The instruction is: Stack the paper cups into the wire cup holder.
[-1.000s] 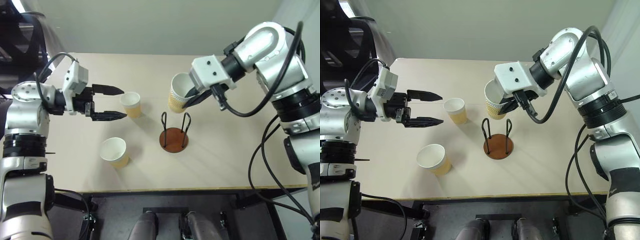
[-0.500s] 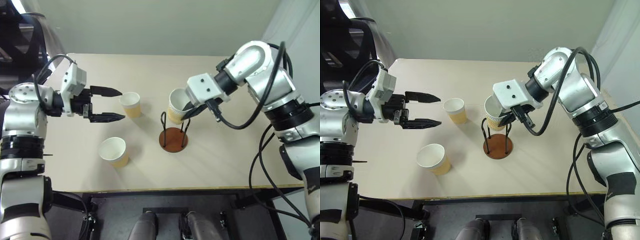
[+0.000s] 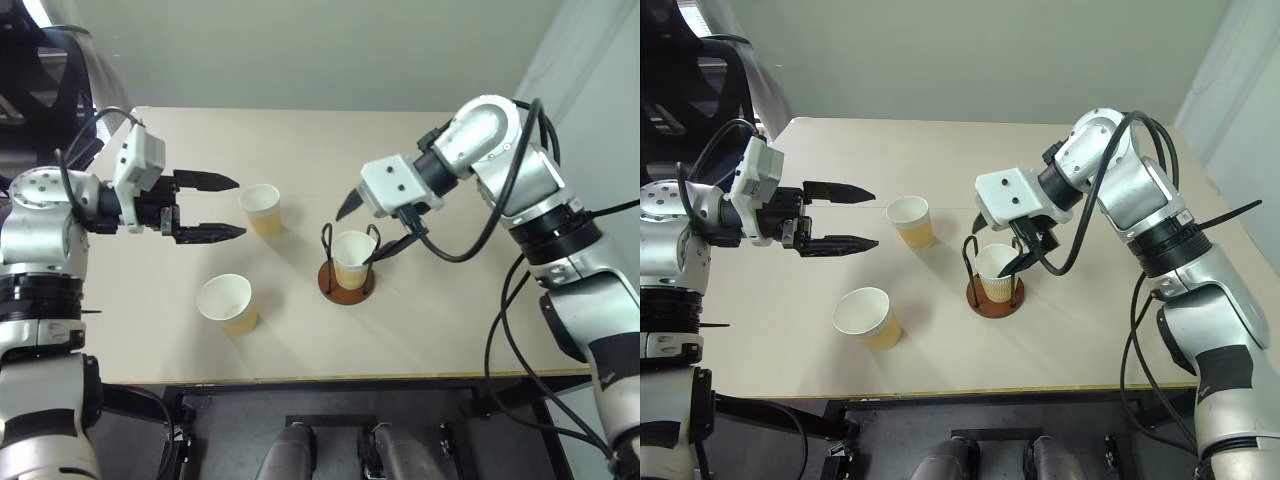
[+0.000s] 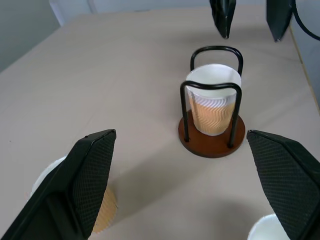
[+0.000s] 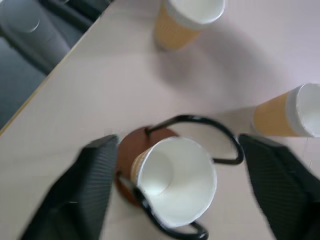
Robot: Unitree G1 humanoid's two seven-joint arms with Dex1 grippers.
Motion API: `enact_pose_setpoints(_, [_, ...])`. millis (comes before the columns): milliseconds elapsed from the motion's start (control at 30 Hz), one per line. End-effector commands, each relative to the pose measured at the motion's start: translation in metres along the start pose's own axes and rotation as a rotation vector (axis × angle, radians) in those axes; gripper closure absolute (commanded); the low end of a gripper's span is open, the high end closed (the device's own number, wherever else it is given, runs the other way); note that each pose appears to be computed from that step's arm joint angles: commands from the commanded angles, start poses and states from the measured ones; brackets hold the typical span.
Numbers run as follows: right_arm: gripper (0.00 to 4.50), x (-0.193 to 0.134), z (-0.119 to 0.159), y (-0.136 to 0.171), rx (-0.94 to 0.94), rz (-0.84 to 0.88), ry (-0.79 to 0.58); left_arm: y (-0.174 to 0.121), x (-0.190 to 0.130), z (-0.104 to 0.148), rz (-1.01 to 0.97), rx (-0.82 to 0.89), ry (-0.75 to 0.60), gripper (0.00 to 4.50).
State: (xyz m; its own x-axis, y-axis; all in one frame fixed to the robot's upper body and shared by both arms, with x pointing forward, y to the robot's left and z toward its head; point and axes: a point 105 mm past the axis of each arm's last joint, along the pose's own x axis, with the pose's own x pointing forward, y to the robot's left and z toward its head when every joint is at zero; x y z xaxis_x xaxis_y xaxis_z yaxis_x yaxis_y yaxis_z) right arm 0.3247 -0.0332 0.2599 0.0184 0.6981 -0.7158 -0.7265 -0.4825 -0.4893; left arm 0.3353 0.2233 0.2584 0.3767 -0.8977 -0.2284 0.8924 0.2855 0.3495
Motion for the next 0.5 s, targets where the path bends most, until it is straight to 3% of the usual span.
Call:
enact_pose_setpoints(33, [0.51,-0.019,0.012,-0.013,0.012,-0.112,-0.082,0.006,-0.006,0.018,0.055,0.040,-0.054,0.00])
enact_pose_setpoints(233, [0.51,-0.051,0.018,-0.032,0.197,-0.269,-0.270,0.030,-0.011,0.027,0.232,-0.015,-0.073,0.00])
enact_pose_setpoints(500, [0.51,-0.076,-0.019,-0.039,0.243,-0.424,-0.265,0.041,-0.028,-0.025,0.340,0.100,0.329,0.00])
